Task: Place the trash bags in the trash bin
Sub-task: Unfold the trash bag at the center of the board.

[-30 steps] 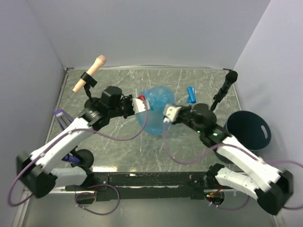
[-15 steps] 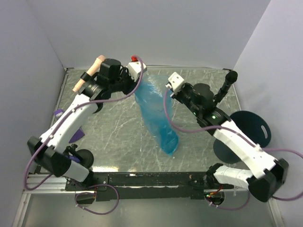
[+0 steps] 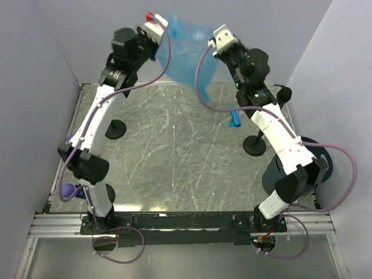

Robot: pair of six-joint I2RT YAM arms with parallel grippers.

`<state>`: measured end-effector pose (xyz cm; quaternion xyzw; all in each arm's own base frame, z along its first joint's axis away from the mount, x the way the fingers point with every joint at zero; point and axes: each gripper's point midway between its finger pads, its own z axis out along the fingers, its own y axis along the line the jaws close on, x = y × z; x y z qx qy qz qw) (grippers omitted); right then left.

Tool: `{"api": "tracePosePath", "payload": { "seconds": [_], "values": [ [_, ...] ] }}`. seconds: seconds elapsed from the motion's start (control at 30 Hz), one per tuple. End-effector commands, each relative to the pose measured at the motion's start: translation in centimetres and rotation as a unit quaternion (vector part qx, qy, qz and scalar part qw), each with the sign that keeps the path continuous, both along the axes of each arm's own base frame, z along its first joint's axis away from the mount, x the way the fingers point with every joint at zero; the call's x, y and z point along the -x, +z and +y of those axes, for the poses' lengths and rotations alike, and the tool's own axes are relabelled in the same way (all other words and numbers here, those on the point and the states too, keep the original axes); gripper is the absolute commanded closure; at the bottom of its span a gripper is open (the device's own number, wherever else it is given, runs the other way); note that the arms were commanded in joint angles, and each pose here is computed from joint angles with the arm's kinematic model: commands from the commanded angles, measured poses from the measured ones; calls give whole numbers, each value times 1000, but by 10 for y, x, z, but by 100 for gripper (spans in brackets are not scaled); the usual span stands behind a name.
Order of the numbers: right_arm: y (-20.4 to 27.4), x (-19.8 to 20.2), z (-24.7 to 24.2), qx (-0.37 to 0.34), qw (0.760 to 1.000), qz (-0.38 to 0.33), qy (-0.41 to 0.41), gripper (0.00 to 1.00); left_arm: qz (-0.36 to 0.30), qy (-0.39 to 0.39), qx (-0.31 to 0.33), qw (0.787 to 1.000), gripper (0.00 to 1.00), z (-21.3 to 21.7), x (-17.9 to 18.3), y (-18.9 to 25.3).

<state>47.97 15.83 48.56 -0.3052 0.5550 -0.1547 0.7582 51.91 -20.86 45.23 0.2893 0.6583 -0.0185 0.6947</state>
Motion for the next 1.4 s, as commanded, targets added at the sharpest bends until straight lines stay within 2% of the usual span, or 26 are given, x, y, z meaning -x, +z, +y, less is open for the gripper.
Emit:
{"api": "tracePosePath", "payload": {
  "seconds": [0.0,0.07,0.13,0.2,0.27,0.33,0.37,0.4,0.43,0.47,0.5,0.53,0.57,0.6,0.63,0.7,0.77,0.83,1.0,1.07,1.1,1.17,1.2,1.27,1.3,1.37],
  "values": [
    [175,107,18,-19,951,-300,68,100,-378,-18,124,917,99,31,113,231],
    [197,163,29,10,904,-415,104,100,-476,-66,131,867,99,31,176,269],
    [195,196,44,40,875,-466,122,100,-525,-104,107,838,99,17,215,274],
    [175,204,55,68,867,-477,127,100,-543,-123,63,828,98,-5,234,255],
    [118,192,71,126,872,-454,133,100,-529,-150,14,835,97,-28,237,208],
    [26,172,88,222,872,-414,139,100,-488,-194,-72,848,95,-54,230,117],
    [-23,165,92,281,865,-391,138,100,-480,-216,-132,840,97,-61,233,70],
    [-90,156,92,345,861,-345,144,100,-452,-243,-206,833,99,-67,229,1],
    [-140,160,86,391,851,-319,148,100,-418,-280,-294,813,99,-67,232,-88],
    [-195,172,78,421,843,-288,170,100,-425,-294,-361,776,99,-59,245,-131],
    [-242,193,69,444,831,-267,202,100,-410,-314,-409,752,99,-49,256,-180],
    [-264,220,62,447,821,-271,231,100,-407,-338,-433,730,99,-42,272,-208],
    [-299,246,56,453,811,-246,277,100,-409,-358,-430,722,99,-37,290,-217],
    [-303,271,52,440,806,-248,309,100,-398,-388,-408,724,99,-35,308,-218],
    [-316,295,52,428,797,-203,374,100,-393,-411,-381,729,99,-35,324,-213],
    [-277,349,42,352,802,-181,448,100,-371,-418,-372,741,99,-29,331,-207],
    [-262,388,33,334,783,-190,489,100,-360,-420,-365,749,99,-25,336,-198],
    [-245,401,24,319,789,-212,479,100,-350,-423,-334,766,99,-24,343,-182],
    [-211,385,15,311,822,-199,433,100,-317,-428,-273,801,99,-23,353,-156],
    [-201,371,17,301,837,-176,422,99,-297,-409,-252,825,99,-22,345,-148],
    [-194,361,17,290,850,-164,408,78,-284,-391,-231,845,99,-21,338,-140],
    [-176,345,15,265,874,-150,379,56,-260,-353,-198,876,99,-19,323,-120],
    [-169,333,14,241,891,-121,365,52,-253,-335,-174,891,99,-19,315,-101],
    [-135,309,8,162,930,-63,324,51,-189,-289,-135,929,99,-20,286,-90],
    [-130,287,10,119,947,-2,299,51,-150,-253,-89,952,99,-17,272,-81],
    [-103,254,5,26,968,81,236,41,-102,-187,-26,977,99,-12,245,-59]
  ]
}}
